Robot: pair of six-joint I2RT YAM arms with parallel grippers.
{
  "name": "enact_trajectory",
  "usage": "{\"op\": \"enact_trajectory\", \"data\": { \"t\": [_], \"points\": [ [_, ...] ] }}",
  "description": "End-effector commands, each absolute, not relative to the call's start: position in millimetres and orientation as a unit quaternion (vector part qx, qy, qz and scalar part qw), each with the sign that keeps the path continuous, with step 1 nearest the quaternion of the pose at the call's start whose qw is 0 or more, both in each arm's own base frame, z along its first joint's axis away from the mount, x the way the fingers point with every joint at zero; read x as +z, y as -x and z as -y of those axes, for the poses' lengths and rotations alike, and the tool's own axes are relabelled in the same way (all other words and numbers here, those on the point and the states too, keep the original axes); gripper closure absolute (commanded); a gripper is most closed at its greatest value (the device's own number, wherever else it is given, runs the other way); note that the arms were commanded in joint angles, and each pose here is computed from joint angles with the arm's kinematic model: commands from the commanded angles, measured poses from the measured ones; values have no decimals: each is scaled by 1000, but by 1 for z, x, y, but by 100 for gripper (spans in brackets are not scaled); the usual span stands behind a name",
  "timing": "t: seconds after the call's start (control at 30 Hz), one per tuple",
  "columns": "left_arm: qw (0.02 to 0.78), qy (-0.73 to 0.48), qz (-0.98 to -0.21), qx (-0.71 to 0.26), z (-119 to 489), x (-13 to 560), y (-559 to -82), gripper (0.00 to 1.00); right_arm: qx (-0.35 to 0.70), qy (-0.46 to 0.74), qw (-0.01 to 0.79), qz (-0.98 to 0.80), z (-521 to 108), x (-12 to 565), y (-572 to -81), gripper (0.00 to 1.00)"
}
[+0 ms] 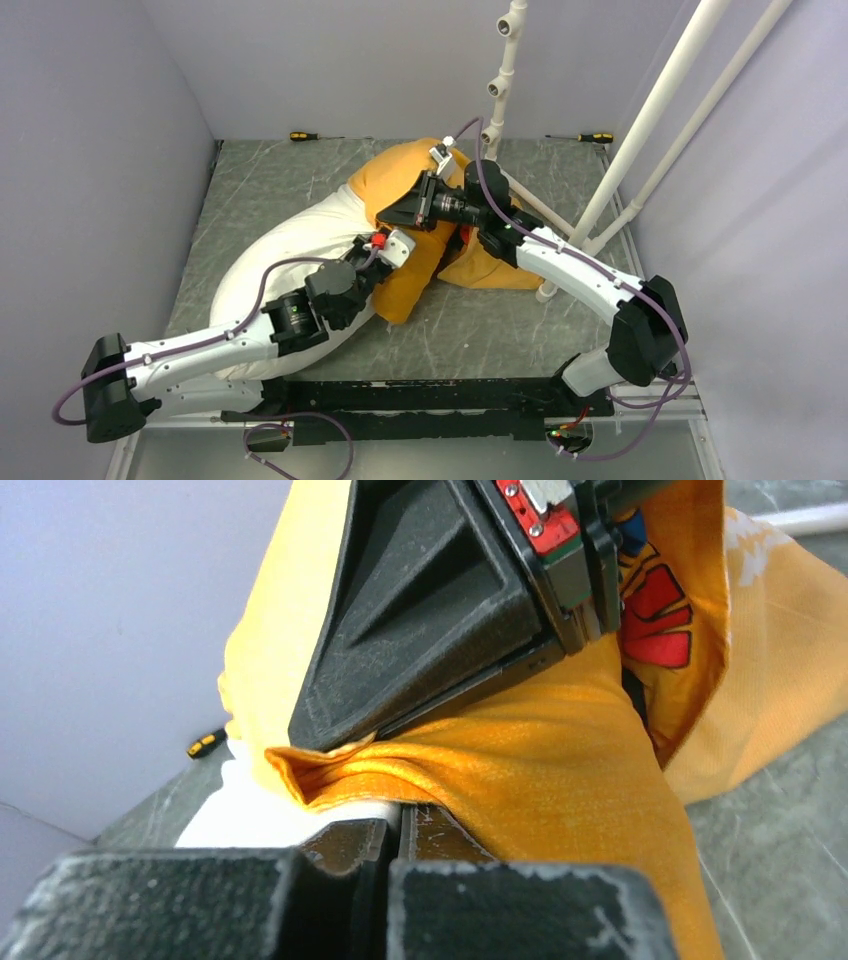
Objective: Put the pillow into the pillowcase
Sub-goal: Stuff the pillow into the pillowcase.
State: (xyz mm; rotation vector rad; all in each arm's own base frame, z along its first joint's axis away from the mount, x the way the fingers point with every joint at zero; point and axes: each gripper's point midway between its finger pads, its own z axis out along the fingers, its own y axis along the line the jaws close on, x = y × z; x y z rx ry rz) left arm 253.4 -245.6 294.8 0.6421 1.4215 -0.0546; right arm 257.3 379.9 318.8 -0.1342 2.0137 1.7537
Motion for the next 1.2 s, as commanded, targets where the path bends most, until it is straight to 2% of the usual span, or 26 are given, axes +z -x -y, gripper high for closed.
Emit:
{"op": "enact_trajectory", "data": {
  "t": [0.0,0.03,0.1,0.13,0.17,0.23,0.3,0.43,0.57,0.77,0.93,0.97,1.0,1.03,1.07,1.13,1.17],
  "points": [
    [765,-238,-579,-150,250,370,-226,93,580,84,185,-789,-382,273,-221,100],
    [751,-250,-589,-164,251,364,-222,81,564,79,186,-801,-379,265,-224,100],
    [713,-260,-620,-201,252,367,-209,43,536,70,192,-819,-374,252,-229,100],
    [683,-259,-649,-215,249,364,-203,29,523,63,196,-827,-369,246,-231,100],
    [649,-251,-679,-235,248,364,-195,20,510,56,198,-835,-364,239,-232,100],
    [576,-262,-738,-234,239,352,-179,13,499,38,204,-841,-355,230,-235,100],
    [519,-255,-782,-233,228,353,-165,1,497,25,204,-843,-347,223,-235,100],
    [467,-228,-828,-210,206,359,-152,1,497,9,206,-843,-336,216,-234,100],
    [417,-209,-874,-139,172,346,-144,1,497,7,206,-843,-332,216,-233,100],
    [315,-216,-923,-55,141,299,-121,1,505,11,203,-839,-331,221,-231,100],
    [275,-224,-934,-43,153,246,-139,1,541,24,190,-819,-338,240,-224,100],
    [272,-222,-935,-50,157,236,-149,1,548,28,187,-814,-340,245,-222,100],
    [266,-220,-937,-54,160,226,-158,9,555,32,185,-810,-341,251,-220,100],
    [266,-220,-936,-63,165,218,-167,23,561,37,183,-806,-342,257,-218,100],
    [275,-218,-933,-74,172,215,-179,43,566,42,181,-803,-343,262,-216,100],
    [312,-224,-917,-109,194,219,-202,97,574,55,177,-797,-345,273,-212,100],
    [332,-225,-907,-128,205,227,-212,100,580,60,174,-794,-346,279,-209,100]
  ]
}}
